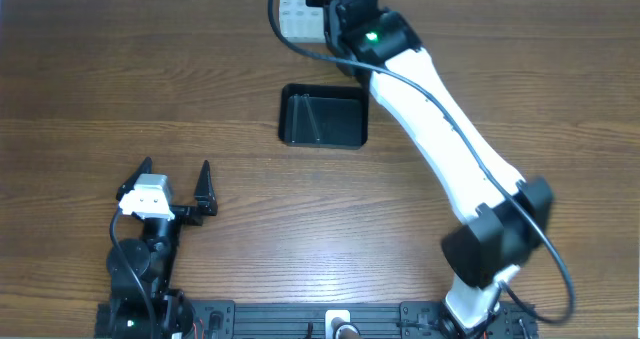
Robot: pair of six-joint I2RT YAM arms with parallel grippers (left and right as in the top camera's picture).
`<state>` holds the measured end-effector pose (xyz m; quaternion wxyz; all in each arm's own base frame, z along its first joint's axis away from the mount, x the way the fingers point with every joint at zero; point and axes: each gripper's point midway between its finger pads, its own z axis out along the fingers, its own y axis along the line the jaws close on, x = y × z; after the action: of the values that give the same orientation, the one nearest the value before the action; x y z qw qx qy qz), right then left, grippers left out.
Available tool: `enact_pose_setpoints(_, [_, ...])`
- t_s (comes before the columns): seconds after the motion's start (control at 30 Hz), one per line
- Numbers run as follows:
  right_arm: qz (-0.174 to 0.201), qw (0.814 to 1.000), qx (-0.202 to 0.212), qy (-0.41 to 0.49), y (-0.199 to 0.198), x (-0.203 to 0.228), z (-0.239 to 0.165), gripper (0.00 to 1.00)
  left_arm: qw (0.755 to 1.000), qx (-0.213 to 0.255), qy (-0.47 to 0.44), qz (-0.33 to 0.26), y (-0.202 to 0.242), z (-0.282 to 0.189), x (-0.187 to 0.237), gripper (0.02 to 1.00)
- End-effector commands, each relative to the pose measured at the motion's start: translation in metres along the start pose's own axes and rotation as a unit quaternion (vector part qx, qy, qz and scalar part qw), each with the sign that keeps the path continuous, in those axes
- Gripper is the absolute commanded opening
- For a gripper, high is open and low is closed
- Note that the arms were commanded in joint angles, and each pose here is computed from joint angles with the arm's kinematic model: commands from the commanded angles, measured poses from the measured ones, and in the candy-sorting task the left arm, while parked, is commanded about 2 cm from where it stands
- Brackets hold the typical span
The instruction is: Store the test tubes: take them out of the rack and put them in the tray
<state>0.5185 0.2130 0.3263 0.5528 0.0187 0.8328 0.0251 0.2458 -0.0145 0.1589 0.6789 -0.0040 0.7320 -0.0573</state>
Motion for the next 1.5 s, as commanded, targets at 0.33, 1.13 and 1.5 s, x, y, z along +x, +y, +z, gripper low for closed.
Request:
enact_pose_setpoints(0.33, [-0.008,0.947,-0.100,0.305,0.007,0.166,-0.033,0.159,1.000,0.004,0.000,0.009,-0.001,0.000,0.002,1.000])
enact_pose_setpoints(1.13, [0.060,0.923,-0.076,0.373,-0.021,0.280,-0.004,0.187,1.000,0.004,0.000,0.009,-0.001,0.000,0.002,0.998])
enact_pose_setpoints(1.5, [0.081,0.920,-0.086,0.374,-0.012,0.293,0.012,0.275,1.000,0.004,0.000,0.009,-0.001,0.000,0.002,1.000])
